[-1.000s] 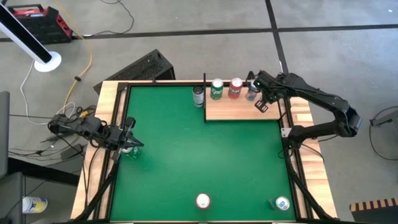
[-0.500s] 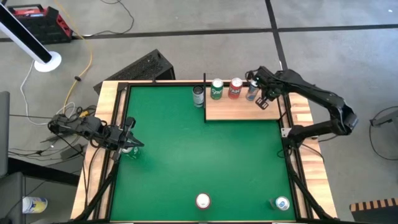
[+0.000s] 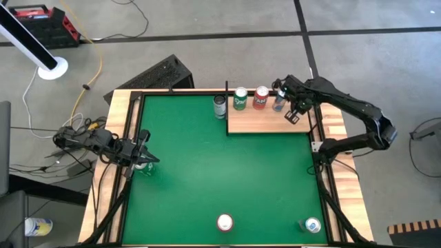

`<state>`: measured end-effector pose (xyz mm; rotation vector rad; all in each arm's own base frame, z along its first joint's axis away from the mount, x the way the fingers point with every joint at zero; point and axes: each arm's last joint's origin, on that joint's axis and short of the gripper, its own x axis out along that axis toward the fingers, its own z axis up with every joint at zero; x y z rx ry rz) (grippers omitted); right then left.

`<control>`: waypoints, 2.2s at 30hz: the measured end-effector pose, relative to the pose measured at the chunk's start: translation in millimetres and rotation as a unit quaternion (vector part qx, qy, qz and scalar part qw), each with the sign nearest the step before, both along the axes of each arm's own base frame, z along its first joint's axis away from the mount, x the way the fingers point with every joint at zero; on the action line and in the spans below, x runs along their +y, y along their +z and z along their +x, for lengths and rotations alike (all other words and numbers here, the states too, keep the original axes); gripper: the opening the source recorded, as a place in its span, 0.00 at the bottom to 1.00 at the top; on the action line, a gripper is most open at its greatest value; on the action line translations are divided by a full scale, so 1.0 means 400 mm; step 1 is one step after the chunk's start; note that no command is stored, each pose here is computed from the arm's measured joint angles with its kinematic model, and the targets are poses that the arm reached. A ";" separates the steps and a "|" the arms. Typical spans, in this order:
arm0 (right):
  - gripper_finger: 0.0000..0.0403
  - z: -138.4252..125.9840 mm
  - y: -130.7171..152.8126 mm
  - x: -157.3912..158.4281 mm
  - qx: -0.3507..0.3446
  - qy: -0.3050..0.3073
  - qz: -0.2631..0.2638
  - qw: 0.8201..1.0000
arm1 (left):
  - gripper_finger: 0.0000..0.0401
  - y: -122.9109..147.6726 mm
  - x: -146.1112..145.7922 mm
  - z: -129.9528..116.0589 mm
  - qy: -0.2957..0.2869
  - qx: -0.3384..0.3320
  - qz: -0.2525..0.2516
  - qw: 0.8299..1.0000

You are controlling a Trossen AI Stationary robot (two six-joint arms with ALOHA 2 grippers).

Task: Place canned beverage on shelf
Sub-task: Put the bottom white and blue soda can on the shelf, then put the green soda can on the shelf aligned with the other green soda can

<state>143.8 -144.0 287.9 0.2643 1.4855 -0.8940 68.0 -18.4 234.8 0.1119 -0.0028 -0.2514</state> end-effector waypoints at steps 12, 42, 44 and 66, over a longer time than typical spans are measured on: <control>0.05 -0.010 0.004 -0.016 0.031 -0.018 -0.048 0.998 | 0.00 0.000 0.000 0.000 0.000 0.000 0.000 1.000; 0.05 0.039 0.018 0.041 0.009 0.026 -0.048 0.998 | 0.00 0.000 0.001 0.000 0.004 0.001 -0.001 1.000; 0.05 0.058 0.023 0.072 -0.006 0.038 -0.037 0.999 | 0.00 0.000 0.001 0.000 0.008 0.001 -0.002 1.000; 0.05 0.184 0.035 0.475 -0.212 0.239 0.012 0.948 | 0.00 0.189 0.002 0.035 0.118 0.246 -0.095 0.957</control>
